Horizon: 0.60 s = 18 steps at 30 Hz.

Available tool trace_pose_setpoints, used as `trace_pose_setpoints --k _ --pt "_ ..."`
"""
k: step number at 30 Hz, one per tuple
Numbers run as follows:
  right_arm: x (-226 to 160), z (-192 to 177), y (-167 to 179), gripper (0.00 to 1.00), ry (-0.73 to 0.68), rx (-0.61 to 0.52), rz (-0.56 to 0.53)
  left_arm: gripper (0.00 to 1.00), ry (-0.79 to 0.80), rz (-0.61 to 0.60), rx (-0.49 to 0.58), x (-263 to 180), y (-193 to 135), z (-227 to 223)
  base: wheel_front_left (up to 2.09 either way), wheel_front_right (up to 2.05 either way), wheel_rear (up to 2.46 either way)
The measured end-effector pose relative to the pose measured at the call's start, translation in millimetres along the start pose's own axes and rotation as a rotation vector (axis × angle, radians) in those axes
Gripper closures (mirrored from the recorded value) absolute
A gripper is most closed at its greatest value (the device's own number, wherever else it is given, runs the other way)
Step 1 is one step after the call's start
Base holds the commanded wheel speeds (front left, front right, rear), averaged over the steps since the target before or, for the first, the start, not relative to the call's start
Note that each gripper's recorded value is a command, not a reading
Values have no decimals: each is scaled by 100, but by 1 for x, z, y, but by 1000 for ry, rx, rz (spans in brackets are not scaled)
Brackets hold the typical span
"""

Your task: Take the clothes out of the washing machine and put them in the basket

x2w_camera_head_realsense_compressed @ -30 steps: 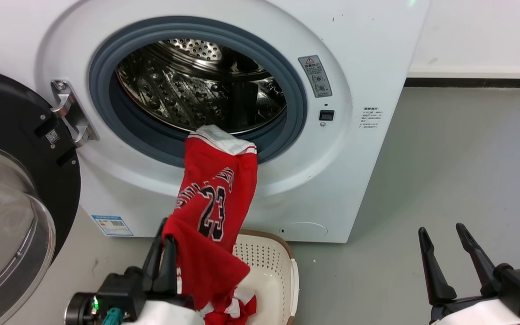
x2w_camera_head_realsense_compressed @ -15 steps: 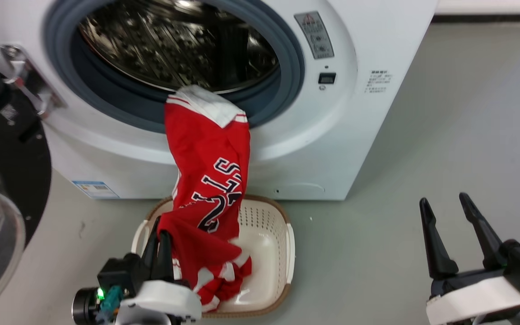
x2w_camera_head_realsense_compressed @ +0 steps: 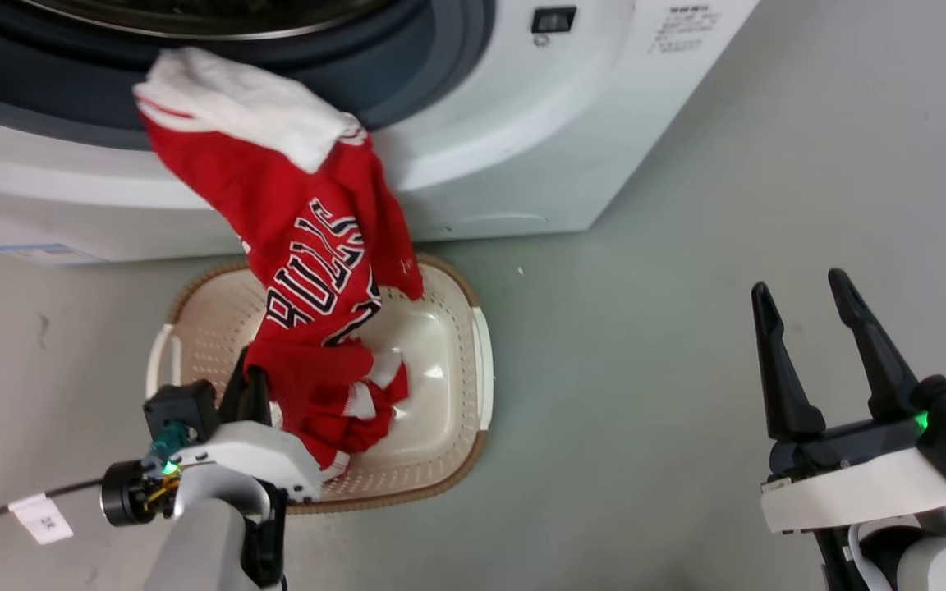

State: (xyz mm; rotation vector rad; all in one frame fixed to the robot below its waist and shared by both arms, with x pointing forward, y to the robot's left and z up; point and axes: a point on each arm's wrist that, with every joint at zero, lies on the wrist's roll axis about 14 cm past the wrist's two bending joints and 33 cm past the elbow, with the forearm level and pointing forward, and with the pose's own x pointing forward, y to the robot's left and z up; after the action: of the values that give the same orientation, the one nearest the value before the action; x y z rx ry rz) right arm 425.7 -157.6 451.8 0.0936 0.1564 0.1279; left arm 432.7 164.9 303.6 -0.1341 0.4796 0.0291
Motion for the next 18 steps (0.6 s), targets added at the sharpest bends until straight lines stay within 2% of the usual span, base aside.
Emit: trace_pose_setpoints --k 9,18 --pt "20 -38 -12 0 70 11 -22 100 164 36 -1 51 16 -54 0 0 0" --pt "30 -76 -22 0 136 21 -44 100 367 70 -3 75 22 -129 0 0 0"
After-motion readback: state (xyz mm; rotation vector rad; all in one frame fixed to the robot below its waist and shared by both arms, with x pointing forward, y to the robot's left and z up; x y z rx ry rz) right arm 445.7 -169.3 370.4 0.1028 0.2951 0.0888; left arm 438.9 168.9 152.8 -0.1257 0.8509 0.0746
